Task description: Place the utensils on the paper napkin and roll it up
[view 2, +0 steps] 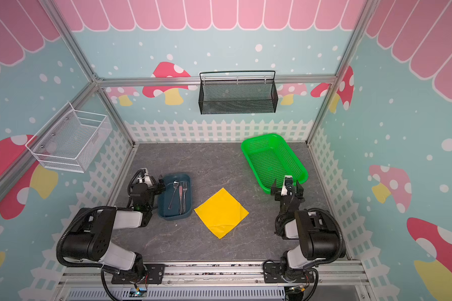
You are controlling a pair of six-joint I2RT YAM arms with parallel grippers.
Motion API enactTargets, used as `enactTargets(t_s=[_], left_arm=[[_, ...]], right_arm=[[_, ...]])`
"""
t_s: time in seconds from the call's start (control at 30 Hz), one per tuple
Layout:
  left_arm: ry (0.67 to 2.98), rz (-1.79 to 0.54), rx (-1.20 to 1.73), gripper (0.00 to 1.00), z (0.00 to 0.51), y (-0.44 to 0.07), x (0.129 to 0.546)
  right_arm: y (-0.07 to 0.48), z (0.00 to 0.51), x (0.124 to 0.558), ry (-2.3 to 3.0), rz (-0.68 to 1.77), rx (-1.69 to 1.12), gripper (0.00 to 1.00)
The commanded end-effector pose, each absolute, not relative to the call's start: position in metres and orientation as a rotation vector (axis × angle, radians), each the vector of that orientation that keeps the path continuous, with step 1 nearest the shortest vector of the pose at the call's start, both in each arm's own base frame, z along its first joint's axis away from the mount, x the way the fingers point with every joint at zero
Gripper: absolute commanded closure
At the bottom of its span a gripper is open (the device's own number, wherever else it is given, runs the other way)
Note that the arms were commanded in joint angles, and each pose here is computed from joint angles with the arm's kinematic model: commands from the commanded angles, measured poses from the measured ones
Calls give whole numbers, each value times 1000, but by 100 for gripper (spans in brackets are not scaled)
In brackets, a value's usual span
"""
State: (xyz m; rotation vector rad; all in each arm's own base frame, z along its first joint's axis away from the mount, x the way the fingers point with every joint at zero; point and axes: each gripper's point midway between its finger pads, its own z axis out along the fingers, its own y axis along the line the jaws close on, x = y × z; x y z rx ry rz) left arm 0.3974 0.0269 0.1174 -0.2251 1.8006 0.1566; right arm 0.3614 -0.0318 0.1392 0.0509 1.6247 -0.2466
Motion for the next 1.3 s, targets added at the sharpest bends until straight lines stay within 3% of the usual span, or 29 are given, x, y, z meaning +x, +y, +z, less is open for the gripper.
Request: enactTargets(t_s=[0.0,0.97,1.27], left_arm=[[1812,128,-194,1,117,20,401],[1815,80,-119,0,116,7,401],[1726,206,-250,0,140,26,383]], right_arm=[[-35,137,363,1633,-263,60,0],[-32,137,364,1636,-255,43,0],[-34,158,344,1556,-258,62,0]])
